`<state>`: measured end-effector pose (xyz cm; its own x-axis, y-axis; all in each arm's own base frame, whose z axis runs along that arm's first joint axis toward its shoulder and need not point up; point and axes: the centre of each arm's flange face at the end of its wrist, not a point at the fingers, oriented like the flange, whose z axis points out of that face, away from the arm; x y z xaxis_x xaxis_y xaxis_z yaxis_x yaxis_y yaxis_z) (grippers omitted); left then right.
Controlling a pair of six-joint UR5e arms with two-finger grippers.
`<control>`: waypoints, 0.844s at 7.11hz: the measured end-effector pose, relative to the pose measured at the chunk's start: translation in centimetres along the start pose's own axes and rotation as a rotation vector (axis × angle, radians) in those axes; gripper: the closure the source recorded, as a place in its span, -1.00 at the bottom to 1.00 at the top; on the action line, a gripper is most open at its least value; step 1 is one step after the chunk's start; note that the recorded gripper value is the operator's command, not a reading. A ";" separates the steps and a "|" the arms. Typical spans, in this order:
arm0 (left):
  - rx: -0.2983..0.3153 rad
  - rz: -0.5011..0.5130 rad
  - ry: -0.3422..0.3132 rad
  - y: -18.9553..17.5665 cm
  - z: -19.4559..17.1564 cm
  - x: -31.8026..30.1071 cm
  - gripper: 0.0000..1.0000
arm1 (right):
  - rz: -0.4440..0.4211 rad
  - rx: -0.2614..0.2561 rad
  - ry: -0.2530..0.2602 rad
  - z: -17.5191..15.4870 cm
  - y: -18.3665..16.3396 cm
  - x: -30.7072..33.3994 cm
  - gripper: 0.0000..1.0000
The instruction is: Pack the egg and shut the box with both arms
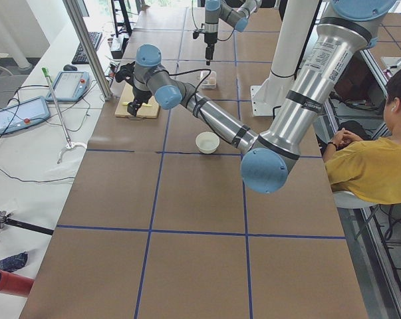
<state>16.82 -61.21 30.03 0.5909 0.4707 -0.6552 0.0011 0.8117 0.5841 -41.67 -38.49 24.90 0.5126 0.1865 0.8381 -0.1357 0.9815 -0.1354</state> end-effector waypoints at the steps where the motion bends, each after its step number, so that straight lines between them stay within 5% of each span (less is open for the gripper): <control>1: 0.002 -0.001 -0.001 0.0 -0.2 -0.1 -0.66 | 0.016 0.005 -0.004 -1.0 -0.8 -0.1 -1.00; 2: 0.004 -0.004 -0.001 0.0 -0.4 -0.5 -0.94 | 0.033 0.017 -0.005 -1.9 -2.0 0.3 -1.00; 6: -0.015 0.008 -0.074 2.6 -0.6 -5.3 -0.99 | -0.058 0.075 0.115 -5.7 -13.7 13.5 -1.00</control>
<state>13.22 -61.34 34.75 0.6489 0.4510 -0.6128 -0.0157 0.8132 0.5818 -28.03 -49.21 35.06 0.6143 0.1372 0.7771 -0.1637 0.9855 -0.0446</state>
